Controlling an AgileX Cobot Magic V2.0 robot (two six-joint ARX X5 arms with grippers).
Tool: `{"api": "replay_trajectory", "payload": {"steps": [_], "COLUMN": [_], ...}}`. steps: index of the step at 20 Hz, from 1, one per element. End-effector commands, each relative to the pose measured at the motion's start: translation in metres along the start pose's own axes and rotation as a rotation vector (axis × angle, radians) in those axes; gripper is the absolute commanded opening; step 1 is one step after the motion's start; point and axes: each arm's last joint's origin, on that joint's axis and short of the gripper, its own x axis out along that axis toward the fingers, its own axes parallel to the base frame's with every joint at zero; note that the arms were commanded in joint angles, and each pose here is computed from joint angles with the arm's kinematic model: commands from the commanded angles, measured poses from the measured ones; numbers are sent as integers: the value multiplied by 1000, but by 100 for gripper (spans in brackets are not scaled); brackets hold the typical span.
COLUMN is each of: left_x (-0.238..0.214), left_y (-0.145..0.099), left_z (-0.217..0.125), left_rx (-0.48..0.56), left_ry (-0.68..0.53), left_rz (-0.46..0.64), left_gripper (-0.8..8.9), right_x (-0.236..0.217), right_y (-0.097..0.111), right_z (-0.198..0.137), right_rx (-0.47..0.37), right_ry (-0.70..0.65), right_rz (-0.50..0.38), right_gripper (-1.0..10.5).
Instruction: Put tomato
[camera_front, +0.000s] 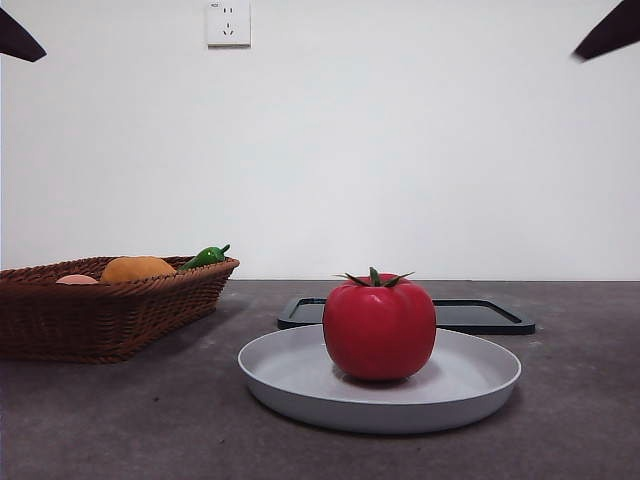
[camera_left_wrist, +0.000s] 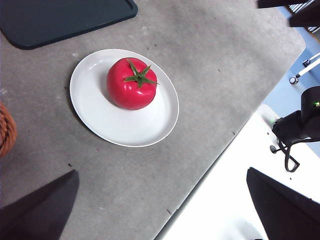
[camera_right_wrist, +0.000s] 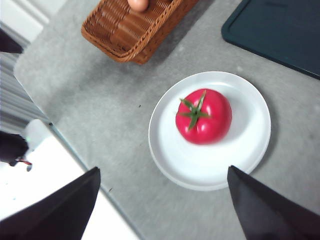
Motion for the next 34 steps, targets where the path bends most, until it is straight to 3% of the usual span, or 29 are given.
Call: {"api": "replay_trajectory", "payload": {"steps": [1,10,14,18,26,28,32,34], "left_x": [-2,-2,-2,-2,-2,-2,-2,-2], "left_y": [-2,-2,-2,-2,-2,-2,-2,-2], "left_z": [5,5,5,5,5,5,5,5], "left_rx": [35,35,35,35,37,37,38,38], "left_ry": [-17,-17,-18,-18,-21,-21,-21,-21], "left_rz": [-7,-7,-7,-7,-7,-7,-7,-7], "left_gripper": [553,553,553,553,553,553,553,553], "right_x": [19,125,161,184,210,214,213,213], "right_y": [-2,-15,-18,-19,-26,-28,-28,-27], "right_z": [13,29,24,18,7,5,5,7], "right_rx": [-45,-143,-163,-193,-190,-185,-186,-184], "right_ry": [15,144,194,222,288,306,303,303], "right_rz": [-23,-129,-130,-209,-209,-216,-221,-209], "right_gripper": [452,492,496,587,587,540,227,210]}}
